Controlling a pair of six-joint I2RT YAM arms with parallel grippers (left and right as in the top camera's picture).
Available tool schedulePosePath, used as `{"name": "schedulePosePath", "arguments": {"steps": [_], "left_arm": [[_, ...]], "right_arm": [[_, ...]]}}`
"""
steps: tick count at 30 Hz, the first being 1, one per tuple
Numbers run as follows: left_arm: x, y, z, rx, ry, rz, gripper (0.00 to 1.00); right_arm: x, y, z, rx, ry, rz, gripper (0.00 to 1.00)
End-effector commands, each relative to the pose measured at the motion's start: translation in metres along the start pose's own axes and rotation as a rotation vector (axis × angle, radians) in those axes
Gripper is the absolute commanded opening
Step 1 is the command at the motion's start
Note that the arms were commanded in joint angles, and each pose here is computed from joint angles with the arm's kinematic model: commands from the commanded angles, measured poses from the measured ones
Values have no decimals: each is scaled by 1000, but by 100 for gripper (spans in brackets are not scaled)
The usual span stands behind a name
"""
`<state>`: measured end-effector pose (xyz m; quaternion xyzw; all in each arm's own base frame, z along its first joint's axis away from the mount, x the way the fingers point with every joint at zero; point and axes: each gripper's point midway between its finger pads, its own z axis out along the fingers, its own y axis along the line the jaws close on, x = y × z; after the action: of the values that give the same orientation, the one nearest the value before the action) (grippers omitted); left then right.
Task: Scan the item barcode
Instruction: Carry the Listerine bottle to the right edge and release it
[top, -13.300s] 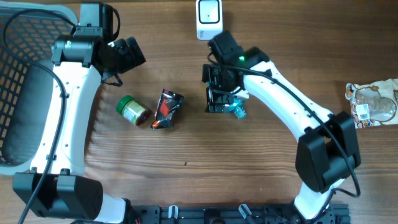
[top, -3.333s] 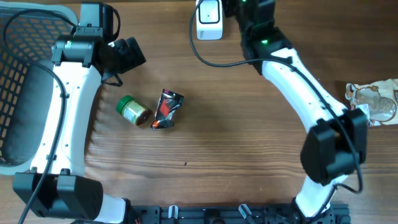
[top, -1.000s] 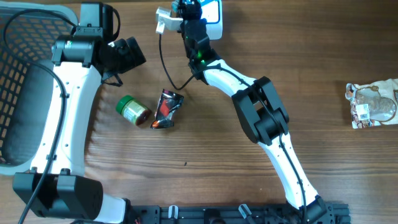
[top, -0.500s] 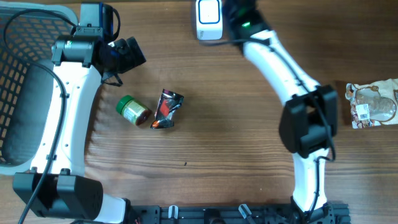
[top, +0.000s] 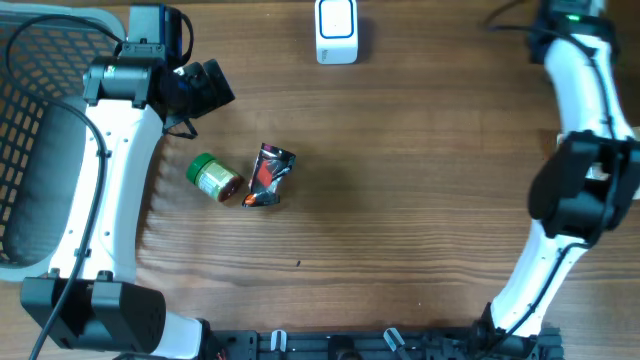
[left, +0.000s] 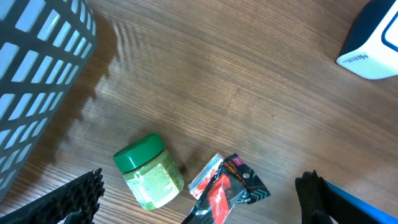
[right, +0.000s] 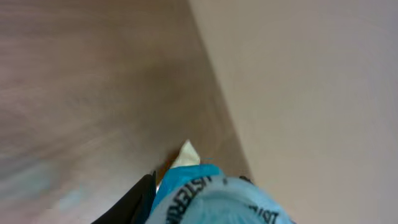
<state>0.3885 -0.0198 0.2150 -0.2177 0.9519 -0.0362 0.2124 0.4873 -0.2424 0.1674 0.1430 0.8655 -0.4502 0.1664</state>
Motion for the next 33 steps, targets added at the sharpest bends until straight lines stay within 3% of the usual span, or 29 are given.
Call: {"name": "schedulePosePath", "arguments": {"steps": [1, 5, 9, 13, 16, 19, 21, 22, 24, 27, 30, 33], "left_arm": [[-2, 4, -1, -13, -9, 18, 100], [-2, 4, -1, -13, -9, 18, 100], [-2, 4, -1, -13, -9, 18, 100], [-2, 4, -1, -13, -9, 18, 100], [-2, 4, -1, -13, -9, 18, 100], [-2, 4, -1, -13, -9, 18, 100], [-2, 4, -1, -13, -9, 18, 100], [-2, 4, -1, -13, -9, 18, 100], [-2, 4, -1, -13, -9, 18, 100], [-2, 4, -1, -13, -9, 18, 100], [-2, 4, -1, -13, -9, 18, 100], [-2, 4, -1, -13, -9, 18, 100]], "right_arm": [[29, -22, 36, -73, 110, 207, 34], [69, -35, 70, -164, 247, 293, 36], [96, -31, 82, -320, 345, 345, 51], [120, -34, 82, -349, 443, 383, 52], [124, -19, 72, -426, 475, 371, 74], [121, -8, 63, -476, 479, 360, 74], [113, 2, 55, -507, 456, 339, 100], [105, 7, 47, -530, 433, 307, 100], [69, 23, 10, -619, 332, 269, 100], [-2, 70, -100, -852, 137, 274, 100], [4, 155, -218, -1173, 259, 289, 100], [42, 207, -297, -1295, 319, 115, 99]]}}
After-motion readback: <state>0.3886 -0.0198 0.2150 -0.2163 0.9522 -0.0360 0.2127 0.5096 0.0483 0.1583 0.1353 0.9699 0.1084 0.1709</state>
